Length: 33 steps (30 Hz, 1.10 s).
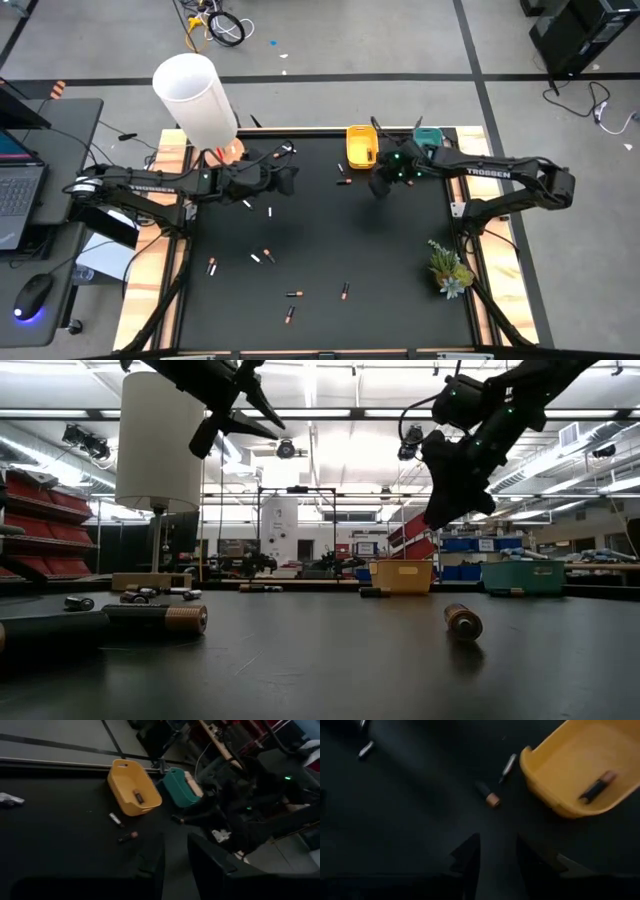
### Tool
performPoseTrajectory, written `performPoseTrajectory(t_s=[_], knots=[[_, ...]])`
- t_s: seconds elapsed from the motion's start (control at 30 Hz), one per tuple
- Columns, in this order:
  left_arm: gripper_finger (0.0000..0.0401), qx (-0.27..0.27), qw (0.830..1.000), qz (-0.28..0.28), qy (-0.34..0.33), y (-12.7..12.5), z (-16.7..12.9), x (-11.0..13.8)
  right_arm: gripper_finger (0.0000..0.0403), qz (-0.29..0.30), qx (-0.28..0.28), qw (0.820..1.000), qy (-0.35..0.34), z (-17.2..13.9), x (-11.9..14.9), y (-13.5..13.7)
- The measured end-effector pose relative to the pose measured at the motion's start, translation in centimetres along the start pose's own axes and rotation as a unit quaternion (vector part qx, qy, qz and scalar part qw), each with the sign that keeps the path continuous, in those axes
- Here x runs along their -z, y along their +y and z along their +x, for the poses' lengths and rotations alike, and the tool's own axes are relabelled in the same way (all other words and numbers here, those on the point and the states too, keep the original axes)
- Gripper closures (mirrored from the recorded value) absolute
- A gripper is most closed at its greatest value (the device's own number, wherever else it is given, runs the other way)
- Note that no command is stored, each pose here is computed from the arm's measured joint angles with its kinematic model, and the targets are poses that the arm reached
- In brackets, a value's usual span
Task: Sort batteries
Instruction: Put the black battery into the yellow bin
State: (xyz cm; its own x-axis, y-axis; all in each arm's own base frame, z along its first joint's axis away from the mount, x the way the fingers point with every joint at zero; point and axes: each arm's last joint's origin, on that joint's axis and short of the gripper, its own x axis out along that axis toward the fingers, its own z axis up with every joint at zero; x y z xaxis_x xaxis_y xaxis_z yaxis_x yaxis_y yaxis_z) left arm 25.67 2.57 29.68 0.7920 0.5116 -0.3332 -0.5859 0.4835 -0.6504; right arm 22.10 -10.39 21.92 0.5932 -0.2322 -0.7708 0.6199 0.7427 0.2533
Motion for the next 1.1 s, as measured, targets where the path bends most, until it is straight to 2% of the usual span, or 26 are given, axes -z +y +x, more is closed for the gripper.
performPoseTrajectory(t_s=[0.13,0.23,0.37,0.47,0.6,0.73,0.9,1.1], knots=[[0.0304,-0.004,1.0,0.002,0.003,0.1,0.0,0.1,0.0266,-0.004,-0.023,1.0,0.011,0.4,0.7,0.4],[0.0304,-0.002,1.0,0.0,0.001,0.0,0.0,0.0,0.0266,0.004,-0.039,0.999,0.011,0.2,0.2,-0.1],[0.0304,0.009,1.0,-0.006,-0.006,-0.2,0.0,-0.1,0.0264,0.016,-0.066,0.997,-0.027,-1.2,-2.4,-0.7],[0.0304,0.013,1.0,-0.007,-0.009,-0.3,0.0,-0.2,0.0264,0.047,-0.102,0.992,-0.057,-2.2,-4.2,-1.6],[0.0304,0.022,0.999,0.028,0.002,-0.4,-0.1,0.0,0.0267,0.072,-0.138,0.983,-0.097,-3.0,-5.8,-2.5],[0.0304,0.037,0.996,0.074,0.033,-0.6,-0.3,0.6,0.0268,0.072,-0.119,0.985,-0.104,-3.1,-5.9,-2.9],[0.0304,0.041,0.992,0.098,0.065,-0.5,-0.5,1.2,0.027,0.115,-0.104,0.985,-0.07,-2.9,-5.2,-3.0],[0.0304,0.093,0.977,0.148,0.123,-0.7,-0.9,1.6,0.0272,0.161,-0.09,0.981,-0.054,-2.7,-4.7,-2.0]])
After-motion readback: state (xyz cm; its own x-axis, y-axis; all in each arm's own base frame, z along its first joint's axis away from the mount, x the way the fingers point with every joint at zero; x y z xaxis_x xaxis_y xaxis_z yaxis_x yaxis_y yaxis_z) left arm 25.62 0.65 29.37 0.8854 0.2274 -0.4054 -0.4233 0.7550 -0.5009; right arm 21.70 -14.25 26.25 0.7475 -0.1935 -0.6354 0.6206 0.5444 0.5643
